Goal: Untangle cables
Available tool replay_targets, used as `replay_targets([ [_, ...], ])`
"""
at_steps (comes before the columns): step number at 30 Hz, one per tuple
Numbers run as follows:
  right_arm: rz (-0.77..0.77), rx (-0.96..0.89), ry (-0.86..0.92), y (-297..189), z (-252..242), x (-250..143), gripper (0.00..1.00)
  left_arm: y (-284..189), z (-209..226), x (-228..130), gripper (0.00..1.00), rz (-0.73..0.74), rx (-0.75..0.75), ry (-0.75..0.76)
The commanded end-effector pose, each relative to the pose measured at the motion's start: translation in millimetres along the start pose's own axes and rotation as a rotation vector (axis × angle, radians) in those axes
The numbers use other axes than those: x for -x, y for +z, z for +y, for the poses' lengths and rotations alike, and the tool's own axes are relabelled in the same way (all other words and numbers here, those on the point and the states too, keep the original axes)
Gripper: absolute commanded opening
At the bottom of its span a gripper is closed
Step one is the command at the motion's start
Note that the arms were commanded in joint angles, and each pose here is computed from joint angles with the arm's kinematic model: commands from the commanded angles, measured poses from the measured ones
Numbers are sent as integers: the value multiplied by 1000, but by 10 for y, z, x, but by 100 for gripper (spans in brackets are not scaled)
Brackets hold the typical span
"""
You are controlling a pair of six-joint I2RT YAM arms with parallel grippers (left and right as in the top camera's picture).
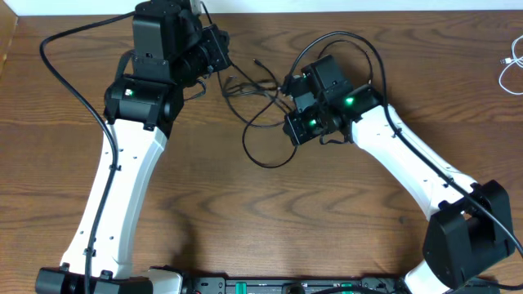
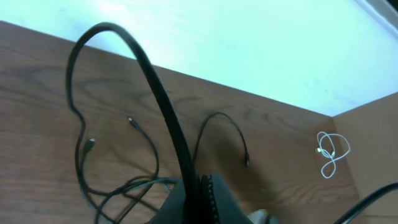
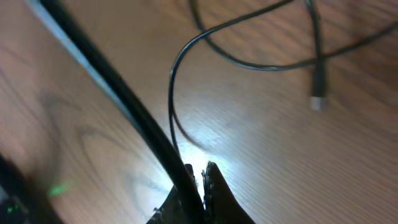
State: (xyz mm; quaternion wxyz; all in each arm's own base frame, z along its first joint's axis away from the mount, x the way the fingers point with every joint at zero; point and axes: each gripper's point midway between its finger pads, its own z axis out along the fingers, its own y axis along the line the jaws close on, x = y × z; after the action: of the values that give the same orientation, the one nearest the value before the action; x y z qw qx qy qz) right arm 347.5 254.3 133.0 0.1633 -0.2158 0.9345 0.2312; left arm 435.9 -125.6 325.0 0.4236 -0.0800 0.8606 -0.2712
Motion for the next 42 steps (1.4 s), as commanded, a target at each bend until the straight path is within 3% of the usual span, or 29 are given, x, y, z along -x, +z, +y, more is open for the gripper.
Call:
replay_targets([
  [1,-156,-71,81,-564,-293,334,1,-80,230,130,7,-55,102,-12],
  [7,-474,-177,282,-1952,-1018,601,1,-186,686,179,7,-82,304,0],
  [14,-651,-294,535,-2946,-1772,132,1,-297,984,218,7,-92,417,-6],
  [20,-631,-375,745,-3163,-2257,-388,1,-361,1136,279,7,-106,453,-16],
  [32,-598,-439,942,-3218,-2790,-838,1,-527,1426,366,7,-147,595,-7],
  [36,-610,-411,918,-3172,-2857,-750,1,-521,1426,342,8,-136,593,-9],
  [42,-859,-461,720,-3744,-2948,-226,1,-488,1380,316,8,-121,563,-10],
])
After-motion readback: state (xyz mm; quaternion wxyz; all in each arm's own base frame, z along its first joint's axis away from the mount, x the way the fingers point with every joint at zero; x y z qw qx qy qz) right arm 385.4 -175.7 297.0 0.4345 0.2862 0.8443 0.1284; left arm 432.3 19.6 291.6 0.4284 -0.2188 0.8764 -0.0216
